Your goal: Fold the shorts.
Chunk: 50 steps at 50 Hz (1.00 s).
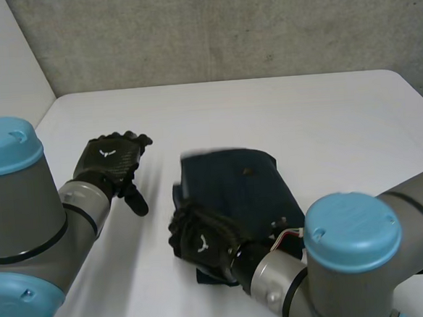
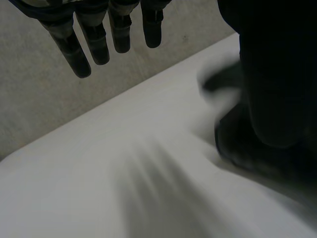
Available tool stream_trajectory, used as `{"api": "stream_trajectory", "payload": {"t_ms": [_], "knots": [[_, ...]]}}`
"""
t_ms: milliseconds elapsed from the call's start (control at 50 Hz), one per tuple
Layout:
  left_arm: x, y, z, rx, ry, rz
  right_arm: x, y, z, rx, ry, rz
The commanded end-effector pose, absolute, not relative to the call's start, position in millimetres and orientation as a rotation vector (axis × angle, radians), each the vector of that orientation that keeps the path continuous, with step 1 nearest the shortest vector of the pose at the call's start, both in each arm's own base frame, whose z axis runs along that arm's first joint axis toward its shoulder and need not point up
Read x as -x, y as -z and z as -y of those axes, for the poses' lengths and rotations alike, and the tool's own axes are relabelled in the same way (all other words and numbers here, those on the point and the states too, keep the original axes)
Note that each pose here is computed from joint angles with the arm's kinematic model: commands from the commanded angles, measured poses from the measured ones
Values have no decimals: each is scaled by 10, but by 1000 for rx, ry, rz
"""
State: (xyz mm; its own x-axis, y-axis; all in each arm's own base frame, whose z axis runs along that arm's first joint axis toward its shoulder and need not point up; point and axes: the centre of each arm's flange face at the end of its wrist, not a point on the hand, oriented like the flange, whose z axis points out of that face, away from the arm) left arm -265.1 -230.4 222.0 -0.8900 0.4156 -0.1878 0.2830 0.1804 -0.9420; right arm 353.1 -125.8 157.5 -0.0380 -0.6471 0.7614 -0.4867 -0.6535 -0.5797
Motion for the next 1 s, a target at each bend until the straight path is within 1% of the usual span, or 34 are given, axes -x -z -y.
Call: {"api": "stream_trajectory", "payload": {"t_ms": [20, 60, 80, 160, 200, 240, 260, 320, 340, 400, 420, 460, 500, 580, 640, 700, 720, 760, 800, 840, 860, 880, 900, 920, 940, 960, 1000], "knots": [[2721, -2411, 2394, 666, -1890, 2255, -3210, -2218, 1814, 1378, 1842, -1616], [2765, -2480, 2418, 655, -1911, 2222, -3112, -2347, 1935, 1192, 1828, -1675], [2788, -2496, 2414, 654, -1911, 2210, -3037, -2408, 2038, 1035, 1790, -1721], [2935, -2530, 2395, 620, -1887, 2157, -2837, -2475, 2268, 741, 1702, -1817], [3062, -2494, 2366, 613, -1844, 2133, -2772, -2464, 2331, 689, 1676, -1859], [3152, -2460, 2344, 615, -1809, 2119, -2702, -2405, 2393, 673, 1629, -1932], [3242, -2381, 2298, 638, -1759, 2121, -2694, -2370, 2412, 673, 1609, -1954], [3367, -2223, 2229, 681, -1679, 2147, -2720, -2154, 2487, 712, 1527, -2051], [3427, -2116, 2204, 706, -1633, 2175, -2729, -2110, 2516, 728, 1517, -2068], [3489, -1920, 2174, 746, -1558, 2236, -2757, -1929, 2575, 788, 1456, -2134], [3498, -1799, 2168, 763, -1511, 2285, -2757, -1878, 2592, 798, 1438, -2153], [3493, -1682, 2166, 778, -1470, 2343, -2765, -1798, 2612, 827, 1413, -2175], [3454, -1543, 2166, 785, -1426, 2439, -2773, -1642, 2642, 860, 1364, -2216], [3379, -1387, 2119, 803, -1368, 2569, -2765, -1434, 2660, 930, 1319, -2275], [3349, -1353, 2092, 813, -1351, 2596, -2723, -1363, 2656, 1007, 1332, -2327], [3342, -1387, 2064, 816, -1351, 2591, -2691, -1366, 2658, 1049, 1360, -2347], [3340, -1403, 2054, 817, -1352, 2588, -2687, -1398, 2671, 1055, 1386, -2344], [3345, -1590, 2042, 799, -1404, 2544, -2678, -1457, 2688, 1048, 1418, -2337], [3343, -1734, 2038, 781, -1443, 2509, -2689, -1621, 2704, 1040, 1502, -2291], [3334, -1954, 2020, 756, -1500, 2457, -2699, -1764, 2722, 1030, 1584, -2245], [3328, -2058, 2013, 743, -1527, 2432, -2701, -1960, 2748, 1006, 1693, -2184], [3315, -2168, 2008, 726, -1556, 2407, -2700, -2076, 2752, 985, 1748, -2149], [3269, -2412, 1998, 685, -1621, 2351, -2691, -2210, 2756, 957, 1806, -2112], [3239, -2541, 1990, 664, -1657, 2320, -2674, -2359, 2761, 921, 1869, -2074], [3208, -2662, 1981, 646, -1691, 2291, -2626, -2664, 2753, 827, 1980, -2002], [3116, -2922, 1974, 592, -1766, 2230, -2598, -2826, 2725, 773, 2029, -1967], [2970, -3198, 2017, 522, -1858, 2170, -2524, -3136, 2653, 654, 2117, -1904]]}}
